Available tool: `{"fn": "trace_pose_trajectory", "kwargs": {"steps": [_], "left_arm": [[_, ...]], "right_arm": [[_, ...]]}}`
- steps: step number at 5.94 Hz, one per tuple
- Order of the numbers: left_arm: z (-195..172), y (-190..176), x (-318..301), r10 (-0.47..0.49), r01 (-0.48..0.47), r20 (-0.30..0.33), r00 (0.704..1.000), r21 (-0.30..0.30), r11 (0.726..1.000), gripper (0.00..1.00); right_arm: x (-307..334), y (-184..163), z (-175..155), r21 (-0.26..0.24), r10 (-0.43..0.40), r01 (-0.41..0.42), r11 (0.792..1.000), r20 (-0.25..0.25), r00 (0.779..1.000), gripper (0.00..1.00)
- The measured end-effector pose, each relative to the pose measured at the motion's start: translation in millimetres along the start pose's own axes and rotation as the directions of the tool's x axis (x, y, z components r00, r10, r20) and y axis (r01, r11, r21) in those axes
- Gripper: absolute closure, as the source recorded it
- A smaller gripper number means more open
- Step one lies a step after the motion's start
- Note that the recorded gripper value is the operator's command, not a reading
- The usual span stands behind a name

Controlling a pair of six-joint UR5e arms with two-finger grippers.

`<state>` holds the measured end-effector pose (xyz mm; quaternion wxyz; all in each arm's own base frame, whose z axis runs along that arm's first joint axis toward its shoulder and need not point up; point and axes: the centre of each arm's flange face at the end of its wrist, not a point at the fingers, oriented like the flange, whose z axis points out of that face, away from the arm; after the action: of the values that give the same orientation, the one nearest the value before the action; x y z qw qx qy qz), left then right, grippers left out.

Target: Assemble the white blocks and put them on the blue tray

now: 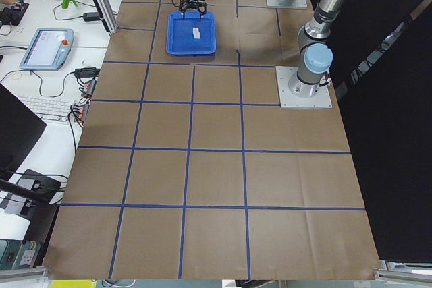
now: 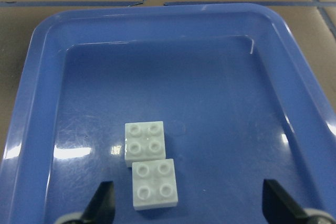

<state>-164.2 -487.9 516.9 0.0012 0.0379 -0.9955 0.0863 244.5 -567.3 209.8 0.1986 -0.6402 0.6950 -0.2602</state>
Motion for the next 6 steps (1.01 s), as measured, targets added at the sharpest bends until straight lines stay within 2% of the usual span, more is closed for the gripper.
{"fn": "trace_pose_trajectory", "kwargs": {"steps": [1,2,3,4,5,6], "left_arm": [[0.5,0.5,-0.1,0.0,0.0,0.0,1.0,-0.001,1.0,0.0],[1.3,1.1,-0.2,0.0,0.0,0.001,1.0,-0.003,1.0,0.0],[1.7,1.8,-0.3,0.0,0.0,0.001,1.0,-0.003,1.0,0.0],[1.7,2.4,-0.3,0.0,0.0,0.001,1.0,-0.003,1.0,0.0],[1.6,2.8,-0.4,0.0,0.0,0.001,1.0,-0.003,1.0,0.0],[2.0,3.0,-0.4,0.0,0.0,0.001,1.0,-0.003,1.0,0.0]], "right_arm": [[6.3,-14.8,-27.7,-0.052,0.049,-0.049,0.997,0.005,0.999,0.0],[13.1,-30.8,-58.9,-0.121,0.112,-0.111,0.987,0.005,0.994,0.0],[20.6,-43.4,-91.9,-0.198,0.187,-0.187,0.962,-0.016,0.982,0.0],[25.2,-51.2,-126.0,-0.269,0.284,-0.286,0.92,-0.046,0.958,0.0],[25.6,-55.9,-155.0,-0.323,0.393,-0.401,0.857,-0.092,0.915,0.0],[23.4,-57.3,-178.2,-0.365,0.492,-0.517,0.774,-0.168,0.854,0.0]]}}
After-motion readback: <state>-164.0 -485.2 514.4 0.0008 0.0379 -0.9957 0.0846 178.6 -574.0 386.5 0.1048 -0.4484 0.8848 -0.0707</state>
